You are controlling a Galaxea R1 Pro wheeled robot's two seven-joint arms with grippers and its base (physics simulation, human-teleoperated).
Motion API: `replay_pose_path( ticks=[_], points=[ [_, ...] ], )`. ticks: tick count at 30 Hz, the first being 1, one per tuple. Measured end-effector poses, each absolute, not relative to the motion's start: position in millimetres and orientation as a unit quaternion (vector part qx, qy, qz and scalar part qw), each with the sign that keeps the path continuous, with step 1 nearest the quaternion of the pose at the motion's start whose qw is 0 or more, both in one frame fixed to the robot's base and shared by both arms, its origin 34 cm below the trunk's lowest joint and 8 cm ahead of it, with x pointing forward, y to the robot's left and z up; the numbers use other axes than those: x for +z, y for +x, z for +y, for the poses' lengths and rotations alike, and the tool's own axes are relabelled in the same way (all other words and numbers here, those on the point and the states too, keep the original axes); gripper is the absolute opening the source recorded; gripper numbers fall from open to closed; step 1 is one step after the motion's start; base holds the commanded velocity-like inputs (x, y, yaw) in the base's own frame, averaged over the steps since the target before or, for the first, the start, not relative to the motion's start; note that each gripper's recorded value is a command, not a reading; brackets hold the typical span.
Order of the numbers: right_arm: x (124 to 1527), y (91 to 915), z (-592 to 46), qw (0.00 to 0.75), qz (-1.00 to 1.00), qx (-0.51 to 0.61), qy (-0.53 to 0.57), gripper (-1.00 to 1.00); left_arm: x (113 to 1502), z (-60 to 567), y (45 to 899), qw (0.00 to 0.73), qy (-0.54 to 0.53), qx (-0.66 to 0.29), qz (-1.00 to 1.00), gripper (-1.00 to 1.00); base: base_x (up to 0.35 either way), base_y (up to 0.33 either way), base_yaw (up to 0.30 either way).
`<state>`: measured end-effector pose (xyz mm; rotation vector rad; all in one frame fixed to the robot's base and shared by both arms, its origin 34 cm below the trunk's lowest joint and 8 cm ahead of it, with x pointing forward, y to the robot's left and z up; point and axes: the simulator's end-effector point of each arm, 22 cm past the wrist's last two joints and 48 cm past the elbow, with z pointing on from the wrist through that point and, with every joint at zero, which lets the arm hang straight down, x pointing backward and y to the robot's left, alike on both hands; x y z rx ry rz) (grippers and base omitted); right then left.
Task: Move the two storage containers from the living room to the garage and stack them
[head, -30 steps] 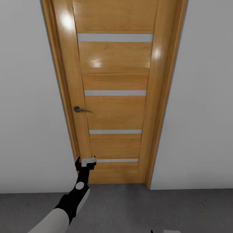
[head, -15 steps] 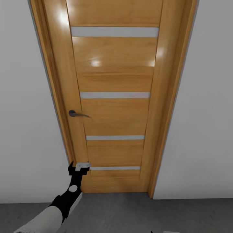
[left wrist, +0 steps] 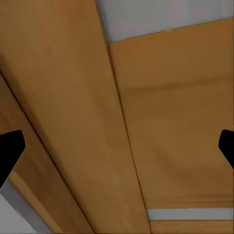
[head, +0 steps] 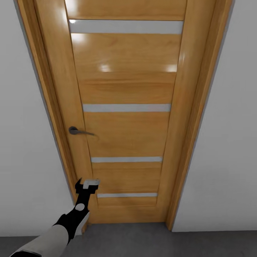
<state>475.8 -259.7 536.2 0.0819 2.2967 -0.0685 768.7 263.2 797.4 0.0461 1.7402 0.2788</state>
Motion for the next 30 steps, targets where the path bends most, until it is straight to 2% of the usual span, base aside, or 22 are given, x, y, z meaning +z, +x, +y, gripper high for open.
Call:
replay_pose_path(
  ticks=[6,20,22,30],
  points=[
    [520,451,-257,0.380,0.924,-0.025,0.030,1.00,798,262,769,0.637,0.022,0.121,0.761,1.00,0.272,0.000,0.000],
    [513,437,-255,0.365,0.930,-0.027,0.034,1.00,803,259,770,0.646,0.023,0.118,0.753,1.00,0.025,0.000,0.000],
    [504,418,-254,0.348,0.936,-0.028,0.036,1.00,803,259,770,0.647,0.023,0.118,0.753,1.00,0.000,0.000,0.000],
    [464,254,-256,0.240,0.969,-0.035,0.042,1.00,802,259,770,0.646,0.024,0.118,0.754,1.00,0.000,0.000,0.000]
  ],
)
